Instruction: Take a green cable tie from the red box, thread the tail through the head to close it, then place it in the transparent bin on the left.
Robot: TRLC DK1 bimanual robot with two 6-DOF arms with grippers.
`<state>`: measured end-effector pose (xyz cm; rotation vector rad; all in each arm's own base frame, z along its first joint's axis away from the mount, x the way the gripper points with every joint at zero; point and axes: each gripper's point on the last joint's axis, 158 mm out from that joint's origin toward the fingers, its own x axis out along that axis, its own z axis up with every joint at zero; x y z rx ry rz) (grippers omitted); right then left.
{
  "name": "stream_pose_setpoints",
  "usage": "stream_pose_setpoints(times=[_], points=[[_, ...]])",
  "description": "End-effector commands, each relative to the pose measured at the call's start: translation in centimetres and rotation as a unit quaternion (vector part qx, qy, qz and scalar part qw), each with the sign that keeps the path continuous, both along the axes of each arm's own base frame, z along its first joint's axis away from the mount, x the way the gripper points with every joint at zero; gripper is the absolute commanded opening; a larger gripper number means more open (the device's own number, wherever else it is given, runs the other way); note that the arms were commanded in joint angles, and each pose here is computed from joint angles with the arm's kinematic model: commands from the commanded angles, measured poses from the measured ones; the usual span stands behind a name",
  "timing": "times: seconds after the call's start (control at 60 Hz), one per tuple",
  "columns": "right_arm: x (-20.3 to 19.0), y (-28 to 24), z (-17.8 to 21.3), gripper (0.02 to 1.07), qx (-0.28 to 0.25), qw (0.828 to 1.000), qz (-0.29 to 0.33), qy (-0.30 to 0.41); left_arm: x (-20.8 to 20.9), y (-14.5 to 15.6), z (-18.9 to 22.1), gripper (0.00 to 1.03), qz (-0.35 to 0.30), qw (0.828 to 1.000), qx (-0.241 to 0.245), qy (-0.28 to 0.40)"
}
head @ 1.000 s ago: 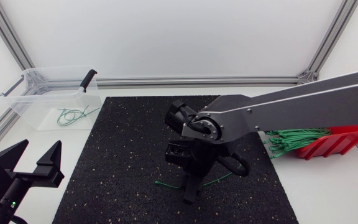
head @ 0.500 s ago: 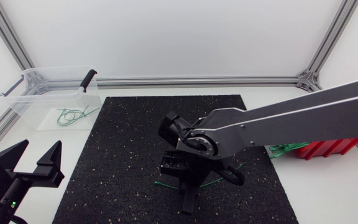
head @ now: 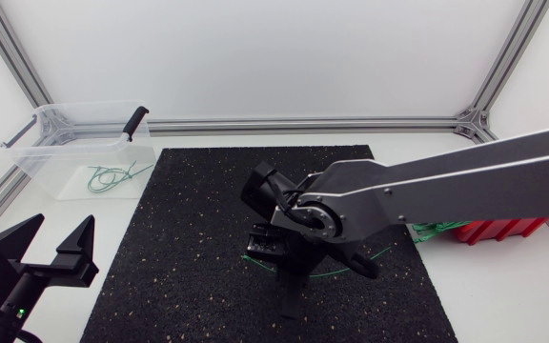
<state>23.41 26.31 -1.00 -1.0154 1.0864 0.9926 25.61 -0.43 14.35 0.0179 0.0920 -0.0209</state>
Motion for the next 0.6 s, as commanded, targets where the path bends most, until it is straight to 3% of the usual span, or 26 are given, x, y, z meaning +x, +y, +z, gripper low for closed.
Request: stream_pose_setpoints(times=[0.0, 0.133, 0.333, 0.583], points=[[1.4, 0.0, 1.3, 0.08, 0.004, 0.999, -0.004, -0.035, -0.1, -0.1, -2.8, 0.99, -0.001, 0.999, -0.011, 0.038], [5.0, -0.5, 1.9, 0.08, -0.027, 0.988, -0.027, -0.149, -0.1, -0.1, -2.8, 0.99, -0.001, 0.999, -0.011, 0.038], [7.7, -1.1, 0.5, 0.08, -0.115, 0.943, -0.024, -0.310, -0.1, -0.1, -2.8, 0.99, -0.002, 0.999, -0.011, 0.038], [5.3, -1.0, -3.5, 0.08, -0.169, 0.934, 0.037, -0.312, -0.1, -0.1, -2.8, 0.99, -0.002, 0.999, -0.012, 0.038]])
